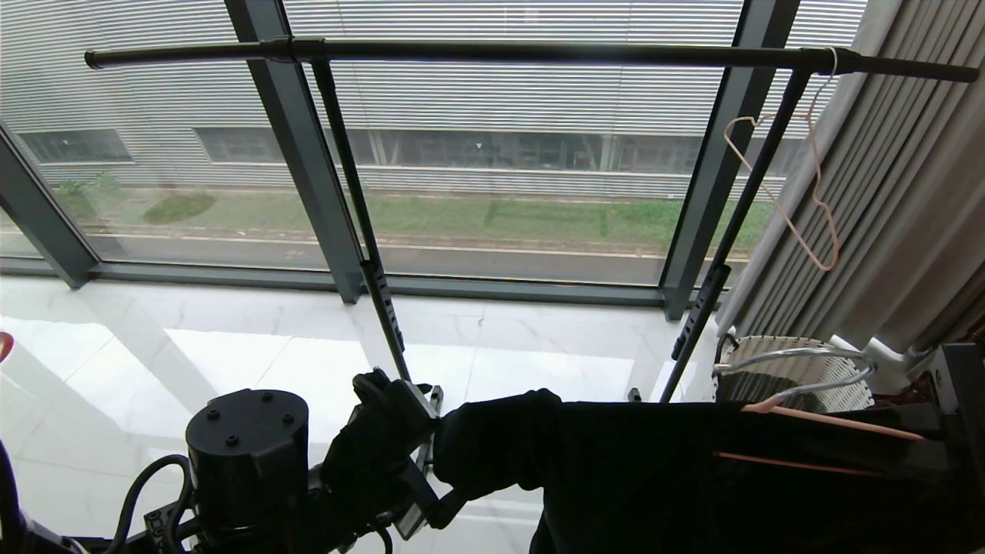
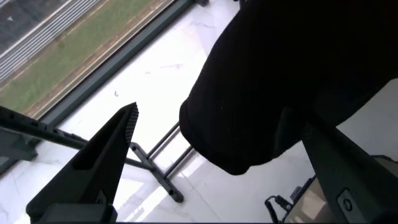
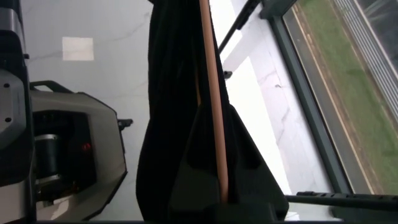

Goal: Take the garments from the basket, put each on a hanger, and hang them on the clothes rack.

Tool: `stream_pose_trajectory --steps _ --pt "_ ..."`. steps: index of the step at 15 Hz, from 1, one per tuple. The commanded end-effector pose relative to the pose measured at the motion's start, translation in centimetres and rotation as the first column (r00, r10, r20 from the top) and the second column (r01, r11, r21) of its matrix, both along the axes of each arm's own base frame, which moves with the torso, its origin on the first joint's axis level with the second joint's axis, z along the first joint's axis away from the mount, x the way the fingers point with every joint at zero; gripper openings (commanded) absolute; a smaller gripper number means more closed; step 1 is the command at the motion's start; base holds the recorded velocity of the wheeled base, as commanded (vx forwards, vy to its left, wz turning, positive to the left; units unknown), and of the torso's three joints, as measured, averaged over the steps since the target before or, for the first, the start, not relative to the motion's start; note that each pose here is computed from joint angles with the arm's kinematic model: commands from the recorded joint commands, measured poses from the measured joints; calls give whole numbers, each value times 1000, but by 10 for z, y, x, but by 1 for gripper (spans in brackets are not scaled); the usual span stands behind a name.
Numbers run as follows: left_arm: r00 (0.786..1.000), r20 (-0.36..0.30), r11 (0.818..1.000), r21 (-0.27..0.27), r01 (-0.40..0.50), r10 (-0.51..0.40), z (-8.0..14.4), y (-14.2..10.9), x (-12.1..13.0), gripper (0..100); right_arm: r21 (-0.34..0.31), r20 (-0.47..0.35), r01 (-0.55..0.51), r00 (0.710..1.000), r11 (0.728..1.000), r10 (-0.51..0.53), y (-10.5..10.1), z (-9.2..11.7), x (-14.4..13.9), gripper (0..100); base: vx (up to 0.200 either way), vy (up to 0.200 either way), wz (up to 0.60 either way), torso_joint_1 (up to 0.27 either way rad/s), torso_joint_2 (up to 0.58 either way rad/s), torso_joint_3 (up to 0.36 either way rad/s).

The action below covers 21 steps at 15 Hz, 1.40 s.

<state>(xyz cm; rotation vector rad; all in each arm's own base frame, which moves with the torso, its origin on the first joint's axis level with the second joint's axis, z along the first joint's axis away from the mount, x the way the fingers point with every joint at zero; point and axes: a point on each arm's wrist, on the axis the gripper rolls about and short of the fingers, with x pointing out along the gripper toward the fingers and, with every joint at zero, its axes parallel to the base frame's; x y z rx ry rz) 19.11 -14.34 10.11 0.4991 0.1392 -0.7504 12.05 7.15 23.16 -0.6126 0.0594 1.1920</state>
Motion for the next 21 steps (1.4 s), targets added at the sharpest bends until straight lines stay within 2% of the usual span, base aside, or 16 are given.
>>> stream_pose_trajectory --steps 1,3,4,9,14,21 --pt "1000 -20 1000 15 8 -8 -14 -6 5 100 12 27 -25 999 1000 25 -2 2 -11 0 0 0 0 0 0 0" --pt "999 -30 999 15 31 -30 -17 -5 3 100 10 25 -32 999 999 31 -2 0 -14 0 0 0 0 0 0 0" --pt "999 -33 999 14 39 -39 -17 -5 3 0 10 26 -32 999 999 31 -2 0 -14 0 0 0 0 0 0 0" --pt "999 -35 1000 19 19 -18 -18 -1 4 0 12 22 -28 999 1000 28 -2 0 -14 0 0 0 0 0 0 0" --pt "987 -80 989 56 -134 138 -28 42 3 0 38 -10 23 1000 999 -23 -6 2 -12 0 0 0 0 0 0 0" --pt "983 -97 987 60 -148 153 -32 47 -2 0 55 -23 39 999 998 -38 -6 4 -12 0 0 0 0 0 0 0"
